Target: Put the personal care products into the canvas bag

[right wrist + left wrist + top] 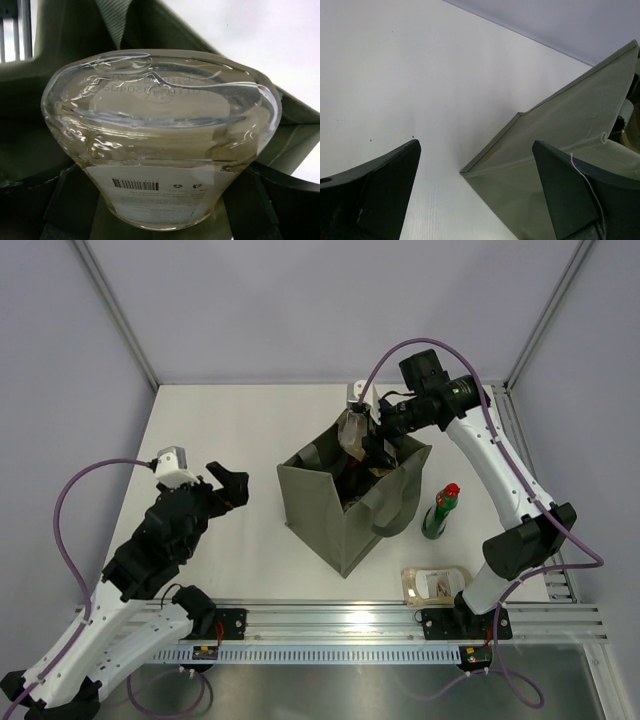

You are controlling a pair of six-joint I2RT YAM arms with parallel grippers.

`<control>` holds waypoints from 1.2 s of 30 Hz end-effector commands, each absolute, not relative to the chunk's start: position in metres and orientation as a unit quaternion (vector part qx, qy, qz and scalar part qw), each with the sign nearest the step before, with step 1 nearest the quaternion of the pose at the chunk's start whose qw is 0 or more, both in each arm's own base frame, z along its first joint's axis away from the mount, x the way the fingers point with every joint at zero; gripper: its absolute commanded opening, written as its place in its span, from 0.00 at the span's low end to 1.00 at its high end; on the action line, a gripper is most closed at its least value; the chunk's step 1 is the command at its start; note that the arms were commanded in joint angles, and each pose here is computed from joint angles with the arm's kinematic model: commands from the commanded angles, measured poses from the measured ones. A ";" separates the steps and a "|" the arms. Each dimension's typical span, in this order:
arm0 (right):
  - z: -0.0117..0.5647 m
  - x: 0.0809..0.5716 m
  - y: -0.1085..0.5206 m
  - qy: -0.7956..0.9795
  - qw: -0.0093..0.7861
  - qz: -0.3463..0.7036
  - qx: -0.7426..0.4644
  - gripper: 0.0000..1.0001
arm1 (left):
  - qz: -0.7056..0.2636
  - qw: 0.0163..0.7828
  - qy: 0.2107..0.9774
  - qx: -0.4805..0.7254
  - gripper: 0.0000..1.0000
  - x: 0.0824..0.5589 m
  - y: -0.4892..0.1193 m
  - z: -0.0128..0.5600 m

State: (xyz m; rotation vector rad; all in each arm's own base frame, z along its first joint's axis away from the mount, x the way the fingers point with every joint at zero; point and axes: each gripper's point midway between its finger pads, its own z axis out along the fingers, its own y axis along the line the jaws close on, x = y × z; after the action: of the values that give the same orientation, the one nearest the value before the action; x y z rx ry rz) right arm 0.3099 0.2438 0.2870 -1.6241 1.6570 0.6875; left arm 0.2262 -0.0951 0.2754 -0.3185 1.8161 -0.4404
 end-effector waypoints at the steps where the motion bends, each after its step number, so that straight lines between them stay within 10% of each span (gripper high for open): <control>1: 0.322 0.296 0.244 0.557 0.403 0.237 -0.687 1.00 | -0.176 0.574 0.761 -0.246 0.99 0.232 -0.077 0.265; 17: 0.364 0.283 0.261 0.541 0.427 0.290 -0.664 1.00 | -0.096 0.367 0.727 -0.573 0.99 0.228 -0.012 0.193; 36: 0.409 0.393 0.168 0.693 0.461 0.405 -0.378 1.00 | 0.119 0.202 0.593 -0.770 0.99 0.202 0.103 0.103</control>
State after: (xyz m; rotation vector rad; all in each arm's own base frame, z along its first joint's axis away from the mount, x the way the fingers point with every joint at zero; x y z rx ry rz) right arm 0.4036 0.1733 0.3942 -0.9704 1.7162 0.8943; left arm 0.1950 0.0809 0.1082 -2.1149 1.7752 0.3013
